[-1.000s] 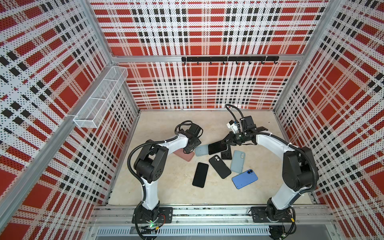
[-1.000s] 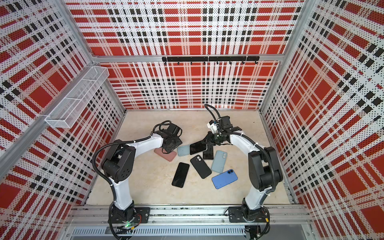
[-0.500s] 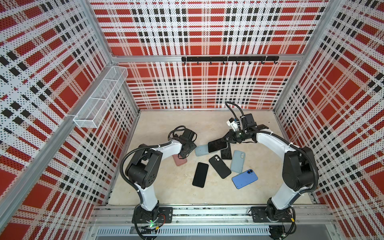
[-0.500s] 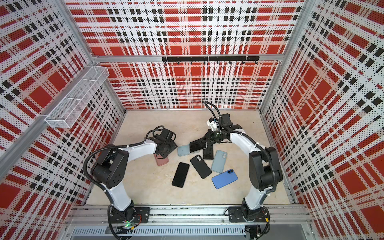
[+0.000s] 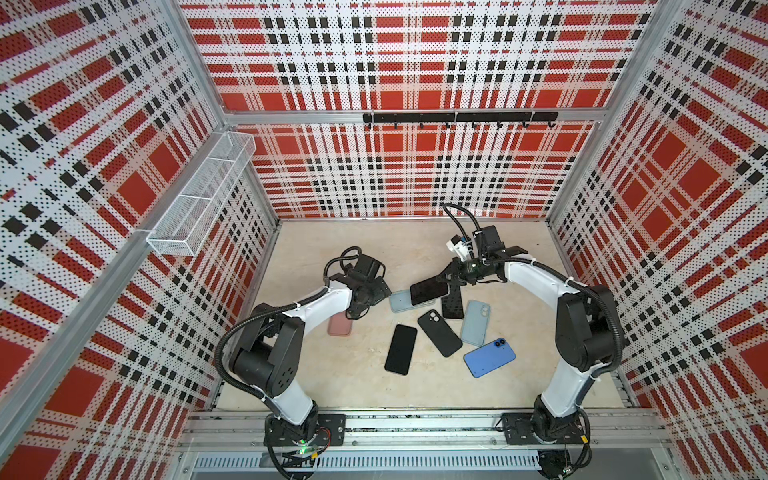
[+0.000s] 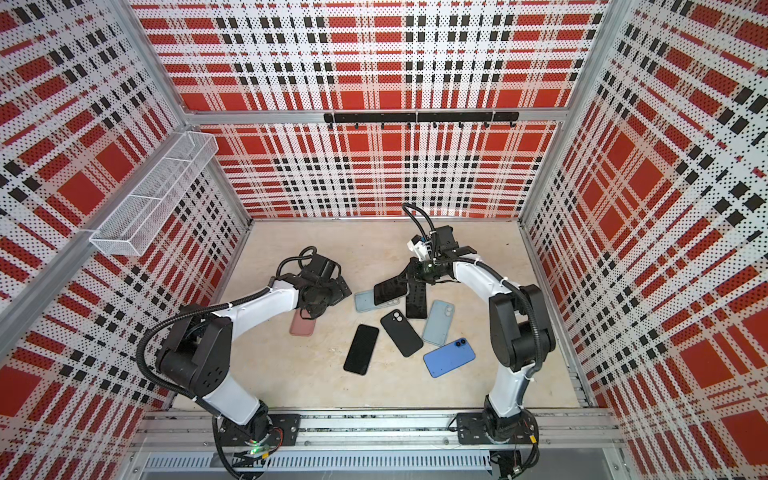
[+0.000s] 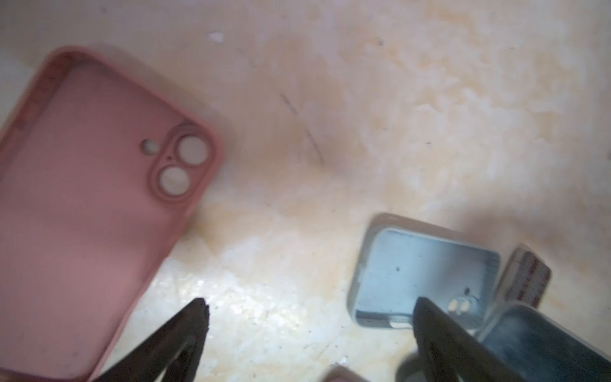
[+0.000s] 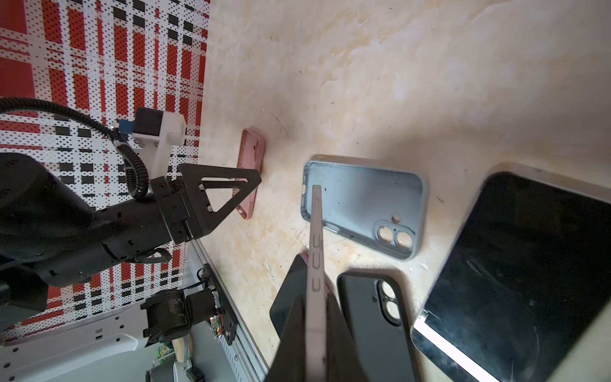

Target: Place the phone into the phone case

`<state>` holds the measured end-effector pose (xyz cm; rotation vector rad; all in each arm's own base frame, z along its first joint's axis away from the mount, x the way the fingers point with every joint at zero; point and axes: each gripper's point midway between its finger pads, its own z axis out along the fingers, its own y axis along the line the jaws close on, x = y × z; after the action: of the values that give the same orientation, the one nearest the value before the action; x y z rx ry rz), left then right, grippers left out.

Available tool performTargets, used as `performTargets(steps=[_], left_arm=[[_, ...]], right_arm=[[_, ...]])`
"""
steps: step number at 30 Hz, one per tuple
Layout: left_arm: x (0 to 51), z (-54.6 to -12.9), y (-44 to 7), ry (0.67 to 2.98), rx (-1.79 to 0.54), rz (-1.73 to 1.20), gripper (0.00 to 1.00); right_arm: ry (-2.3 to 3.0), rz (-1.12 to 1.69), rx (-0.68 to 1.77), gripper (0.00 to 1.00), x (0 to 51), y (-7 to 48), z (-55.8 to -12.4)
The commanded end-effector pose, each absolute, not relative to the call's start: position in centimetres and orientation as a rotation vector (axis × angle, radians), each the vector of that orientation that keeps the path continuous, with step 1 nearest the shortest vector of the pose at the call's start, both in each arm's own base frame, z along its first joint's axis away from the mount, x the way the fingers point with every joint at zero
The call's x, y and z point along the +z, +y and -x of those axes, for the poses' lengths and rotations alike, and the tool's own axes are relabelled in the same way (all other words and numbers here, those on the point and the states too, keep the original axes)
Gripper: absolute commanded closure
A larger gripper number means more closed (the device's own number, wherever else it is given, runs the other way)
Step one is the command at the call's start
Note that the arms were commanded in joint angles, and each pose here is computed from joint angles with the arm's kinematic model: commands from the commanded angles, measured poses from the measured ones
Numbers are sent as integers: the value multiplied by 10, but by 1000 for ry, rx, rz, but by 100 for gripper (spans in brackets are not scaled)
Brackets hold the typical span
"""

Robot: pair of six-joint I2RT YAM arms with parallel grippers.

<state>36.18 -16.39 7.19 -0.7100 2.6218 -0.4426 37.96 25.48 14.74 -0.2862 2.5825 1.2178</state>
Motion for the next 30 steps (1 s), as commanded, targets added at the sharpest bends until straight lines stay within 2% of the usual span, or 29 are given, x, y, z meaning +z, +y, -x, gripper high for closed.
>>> performTargets(steps=[1, 15, 30], left_arm=[[63, -363, -178, 2680, -627, 693, 0], [49, -358, -204, 2669, -849, 917, 0], [24, -365, -206, 2641, -893, 962, 0]], right_arm=[[2480, 397, 1320, 100, 168, 274, -388], [2564, 371, 1440, 100, 135, 287, -394], [2689, 331, 1422, 100, 87, 289, -396]])
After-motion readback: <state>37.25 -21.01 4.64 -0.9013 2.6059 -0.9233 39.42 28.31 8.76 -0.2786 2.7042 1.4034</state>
